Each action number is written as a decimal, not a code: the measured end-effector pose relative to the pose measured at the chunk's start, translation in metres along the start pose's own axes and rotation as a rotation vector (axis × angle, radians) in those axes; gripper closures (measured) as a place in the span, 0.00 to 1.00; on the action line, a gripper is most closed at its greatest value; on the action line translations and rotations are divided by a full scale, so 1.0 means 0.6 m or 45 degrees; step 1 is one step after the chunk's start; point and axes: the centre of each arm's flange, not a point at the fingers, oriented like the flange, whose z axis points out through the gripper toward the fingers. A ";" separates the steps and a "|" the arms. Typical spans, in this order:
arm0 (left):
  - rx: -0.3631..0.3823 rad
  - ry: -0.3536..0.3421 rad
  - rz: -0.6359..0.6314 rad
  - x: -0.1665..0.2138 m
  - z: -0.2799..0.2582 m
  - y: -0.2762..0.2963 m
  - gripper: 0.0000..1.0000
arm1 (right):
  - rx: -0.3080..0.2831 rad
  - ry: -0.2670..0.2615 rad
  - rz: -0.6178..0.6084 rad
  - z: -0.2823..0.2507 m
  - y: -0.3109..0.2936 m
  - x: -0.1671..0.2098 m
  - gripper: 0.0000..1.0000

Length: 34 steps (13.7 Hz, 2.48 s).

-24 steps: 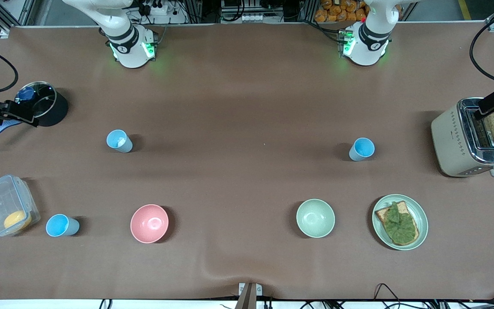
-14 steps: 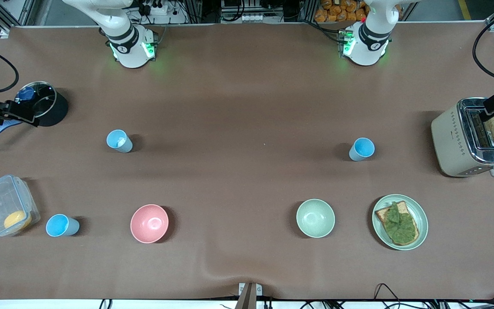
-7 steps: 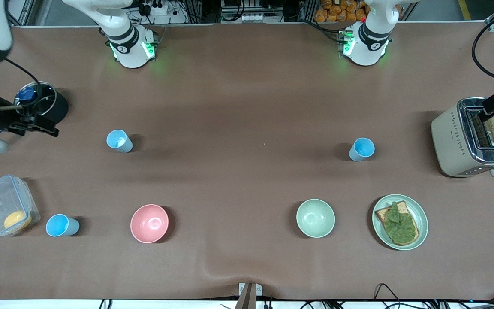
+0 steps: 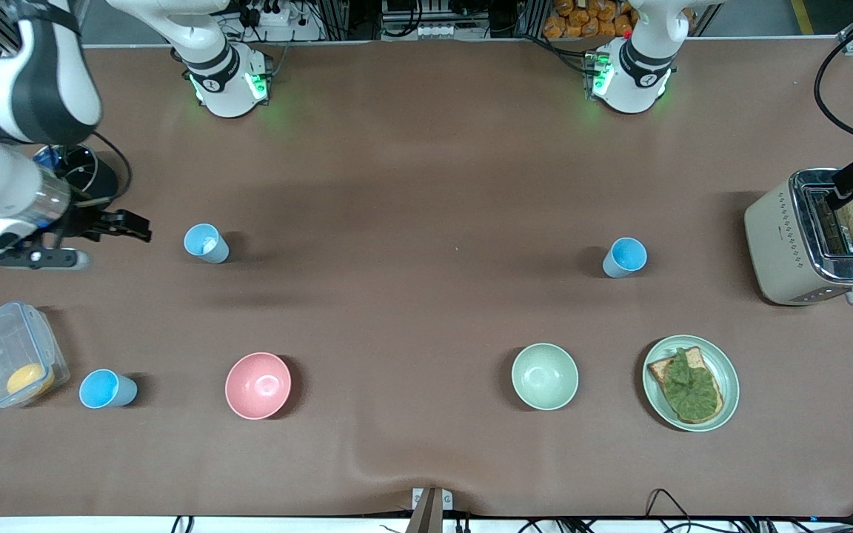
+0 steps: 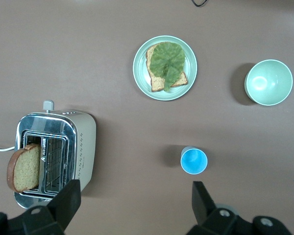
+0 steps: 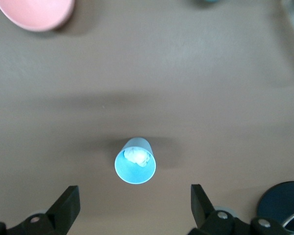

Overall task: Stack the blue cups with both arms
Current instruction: 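Reach the right gripper down to the light-blue cup beside the saucepan, then close the right gripper on the blue cup and lift it, then carry the cup to the table middle while the left gripper starts reaching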

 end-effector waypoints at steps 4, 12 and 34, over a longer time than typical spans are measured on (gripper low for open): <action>0.000 0.000 0.000 0.000 0.000 0.000 0.00 | -0.008 -0.035 -0.028 0.088 -0.001 -0.028 0.00; 0.000 -0.001 0.000 0.000 0.000 0.000 0.00 | -0.014 -0.004 -0.104 0.241 0.010 -0.045 0.00; 0.000 -0.002 0.004 0.000 0.001 0.003 0.00 | -0.034 -0.033 -0.017 0.178 -0.148 -0.010 0.97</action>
